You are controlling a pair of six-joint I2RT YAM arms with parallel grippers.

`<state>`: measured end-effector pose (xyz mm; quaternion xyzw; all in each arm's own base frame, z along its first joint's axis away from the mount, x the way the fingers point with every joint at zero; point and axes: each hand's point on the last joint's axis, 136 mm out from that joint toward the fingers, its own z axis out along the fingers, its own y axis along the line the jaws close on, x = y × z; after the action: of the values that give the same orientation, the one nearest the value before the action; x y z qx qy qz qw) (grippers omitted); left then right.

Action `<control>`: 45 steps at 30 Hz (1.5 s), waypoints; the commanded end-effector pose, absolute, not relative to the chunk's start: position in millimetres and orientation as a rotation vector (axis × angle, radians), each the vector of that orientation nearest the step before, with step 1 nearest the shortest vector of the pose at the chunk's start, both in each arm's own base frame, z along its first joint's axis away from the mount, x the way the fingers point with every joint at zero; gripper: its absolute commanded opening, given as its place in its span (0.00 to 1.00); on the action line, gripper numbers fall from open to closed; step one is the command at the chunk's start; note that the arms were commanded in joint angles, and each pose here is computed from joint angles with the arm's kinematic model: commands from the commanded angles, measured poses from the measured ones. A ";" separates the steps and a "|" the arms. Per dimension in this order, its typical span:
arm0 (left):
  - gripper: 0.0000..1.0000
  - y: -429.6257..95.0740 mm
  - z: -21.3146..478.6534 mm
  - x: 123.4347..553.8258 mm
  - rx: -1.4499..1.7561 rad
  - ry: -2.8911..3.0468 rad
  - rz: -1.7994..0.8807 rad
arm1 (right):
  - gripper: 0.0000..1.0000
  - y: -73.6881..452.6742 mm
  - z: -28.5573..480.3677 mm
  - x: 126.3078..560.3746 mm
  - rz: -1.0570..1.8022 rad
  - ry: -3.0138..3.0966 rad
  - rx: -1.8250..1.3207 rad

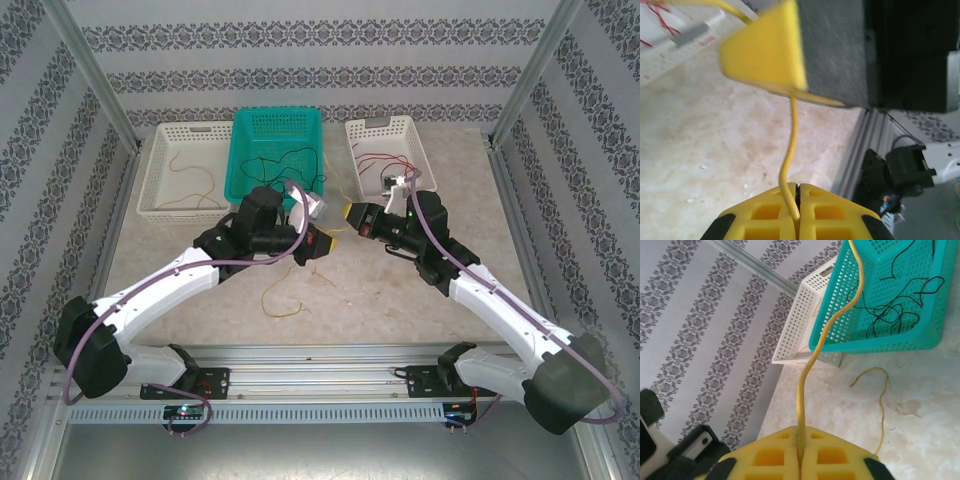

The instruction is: Untangle the cables

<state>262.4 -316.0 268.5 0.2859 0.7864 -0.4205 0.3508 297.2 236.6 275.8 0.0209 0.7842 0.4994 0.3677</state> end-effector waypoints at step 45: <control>0.00 45.3 194.5 538.7 -0.472 2.133 -0.232 | 0.75 154.4 237.0 246.0 1.046 1.862 0.079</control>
<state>532.3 39.6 195.1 -0.1760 0.8743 -0.0813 0.4450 244.5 159.7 240.4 0.0294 0.7621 0.4426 0.4717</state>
